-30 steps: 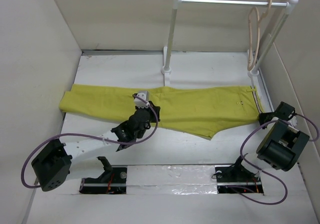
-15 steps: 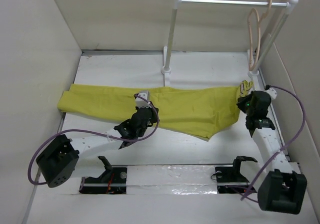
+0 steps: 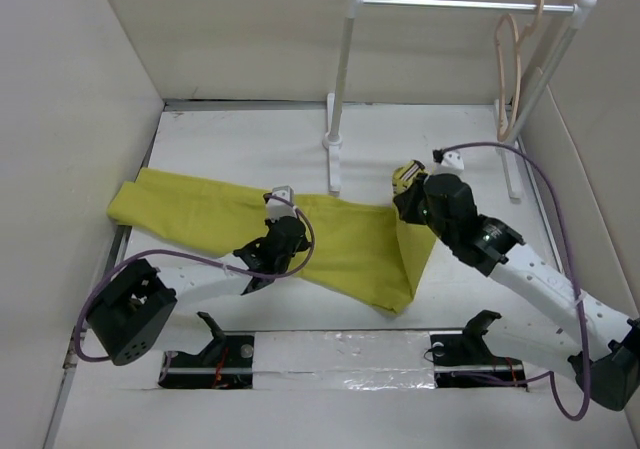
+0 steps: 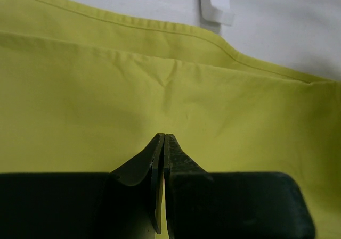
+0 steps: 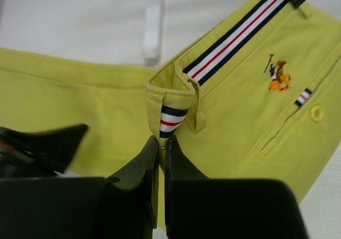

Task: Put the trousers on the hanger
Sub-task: Fold the trousers at the center of the board, then pick up the hanger from the clothesline, then place the trousers on the hanger.

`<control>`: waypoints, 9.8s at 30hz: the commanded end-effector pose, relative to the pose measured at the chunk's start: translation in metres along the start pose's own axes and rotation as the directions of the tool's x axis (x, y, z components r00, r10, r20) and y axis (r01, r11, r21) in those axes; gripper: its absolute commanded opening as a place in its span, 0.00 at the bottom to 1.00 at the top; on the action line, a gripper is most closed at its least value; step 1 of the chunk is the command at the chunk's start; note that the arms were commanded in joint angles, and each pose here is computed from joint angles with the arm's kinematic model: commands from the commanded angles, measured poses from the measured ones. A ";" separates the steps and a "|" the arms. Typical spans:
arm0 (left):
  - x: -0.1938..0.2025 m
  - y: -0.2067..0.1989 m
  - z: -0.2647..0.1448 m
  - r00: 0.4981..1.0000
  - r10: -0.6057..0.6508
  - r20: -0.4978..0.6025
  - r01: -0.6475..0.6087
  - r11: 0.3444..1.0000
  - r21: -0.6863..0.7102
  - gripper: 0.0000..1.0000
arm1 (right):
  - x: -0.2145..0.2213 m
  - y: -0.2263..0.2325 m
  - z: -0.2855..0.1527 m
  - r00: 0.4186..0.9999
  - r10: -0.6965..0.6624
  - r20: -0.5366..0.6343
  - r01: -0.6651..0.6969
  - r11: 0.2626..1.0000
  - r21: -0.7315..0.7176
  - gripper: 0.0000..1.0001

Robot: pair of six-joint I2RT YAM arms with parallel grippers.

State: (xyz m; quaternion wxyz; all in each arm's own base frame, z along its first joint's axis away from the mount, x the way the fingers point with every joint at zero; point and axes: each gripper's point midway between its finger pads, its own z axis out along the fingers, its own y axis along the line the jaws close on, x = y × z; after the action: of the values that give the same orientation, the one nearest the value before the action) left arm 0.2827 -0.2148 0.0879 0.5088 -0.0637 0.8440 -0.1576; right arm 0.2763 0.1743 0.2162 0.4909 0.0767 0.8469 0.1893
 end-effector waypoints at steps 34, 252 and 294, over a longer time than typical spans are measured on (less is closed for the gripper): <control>0.094 -0.234 0.011 0.969 0.125 -0.214 -0.004 0.871 0.491 0.00 | -0.284 0.079 -0.202 0.764 0.005 0.646 0.225 0.935 -0.273 0.00; -0.146 -0.268 -0.011 0.967 0.060 0.246 -0.190 0.813 0.550 0.51 | 0.020 -0.114 0.042 0.994 -0.104 0.046 0.091 0.970 0.226 0.00; -0.121 -0.313 0.147 0.910 0.301 0.284 -0.368 0.902 0.224 0.31 | 0.038 -0.092 0.017 0.992 -0.119 0.033 0.114 0.985 0.133 0.00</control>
State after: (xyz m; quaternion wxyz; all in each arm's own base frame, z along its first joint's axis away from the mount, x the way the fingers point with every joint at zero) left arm 0.4420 -0.5138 0.1966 0.5991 0.1624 0.7647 -0.1728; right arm 0.2765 0.1059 0.1331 0.4949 0.0525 0.8615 0.1004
